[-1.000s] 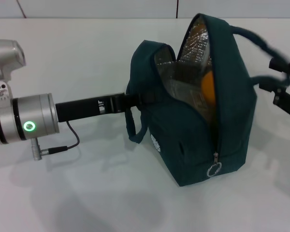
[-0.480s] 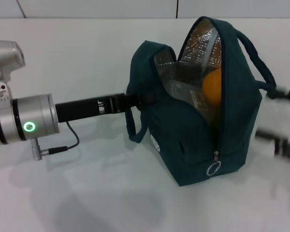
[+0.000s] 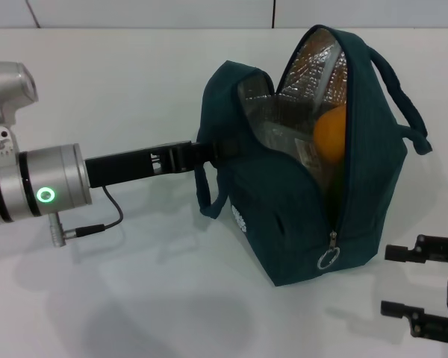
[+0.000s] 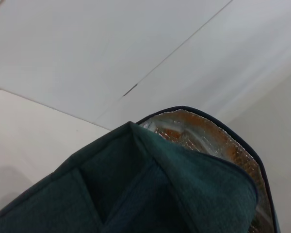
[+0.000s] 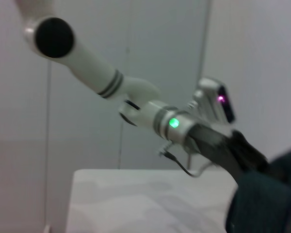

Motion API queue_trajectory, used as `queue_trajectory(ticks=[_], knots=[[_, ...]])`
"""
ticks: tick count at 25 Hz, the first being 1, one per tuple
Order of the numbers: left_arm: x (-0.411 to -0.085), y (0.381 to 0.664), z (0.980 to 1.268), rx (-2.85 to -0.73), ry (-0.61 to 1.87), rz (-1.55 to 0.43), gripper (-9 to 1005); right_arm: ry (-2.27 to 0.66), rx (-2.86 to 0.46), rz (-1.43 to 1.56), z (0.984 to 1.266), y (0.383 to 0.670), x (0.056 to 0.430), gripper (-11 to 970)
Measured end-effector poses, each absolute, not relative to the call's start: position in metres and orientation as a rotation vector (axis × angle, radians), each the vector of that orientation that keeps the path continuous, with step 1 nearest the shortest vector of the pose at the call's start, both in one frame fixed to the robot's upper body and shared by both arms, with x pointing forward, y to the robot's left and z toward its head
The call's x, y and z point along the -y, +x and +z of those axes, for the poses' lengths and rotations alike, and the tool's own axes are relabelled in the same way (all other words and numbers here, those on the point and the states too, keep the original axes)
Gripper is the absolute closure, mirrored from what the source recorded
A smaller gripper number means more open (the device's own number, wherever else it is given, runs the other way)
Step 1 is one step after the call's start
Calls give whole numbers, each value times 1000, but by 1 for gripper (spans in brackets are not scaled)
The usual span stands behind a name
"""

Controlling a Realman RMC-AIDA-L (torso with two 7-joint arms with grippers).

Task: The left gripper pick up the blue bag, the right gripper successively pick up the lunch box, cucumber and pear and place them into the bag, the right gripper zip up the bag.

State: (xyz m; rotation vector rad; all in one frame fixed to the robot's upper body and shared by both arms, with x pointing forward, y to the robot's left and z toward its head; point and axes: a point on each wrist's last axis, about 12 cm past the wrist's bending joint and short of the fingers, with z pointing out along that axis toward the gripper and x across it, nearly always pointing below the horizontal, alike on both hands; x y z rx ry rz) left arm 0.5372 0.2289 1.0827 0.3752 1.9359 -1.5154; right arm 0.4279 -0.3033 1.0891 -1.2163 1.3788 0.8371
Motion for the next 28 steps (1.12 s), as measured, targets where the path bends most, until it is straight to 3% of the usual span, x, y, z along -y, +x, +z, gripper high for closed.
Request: queue_trajectory(ticks=[9, 28], knots=[[-227, 538, 1085, -1915, 373, -1529, 921, -1061, -1489, 848, 1059, 443, 308, 388], [-228, 538, 1085, -1917, 371, -1517, 919, -1122, -1568, 936, 1036, 457, 276, 395]])
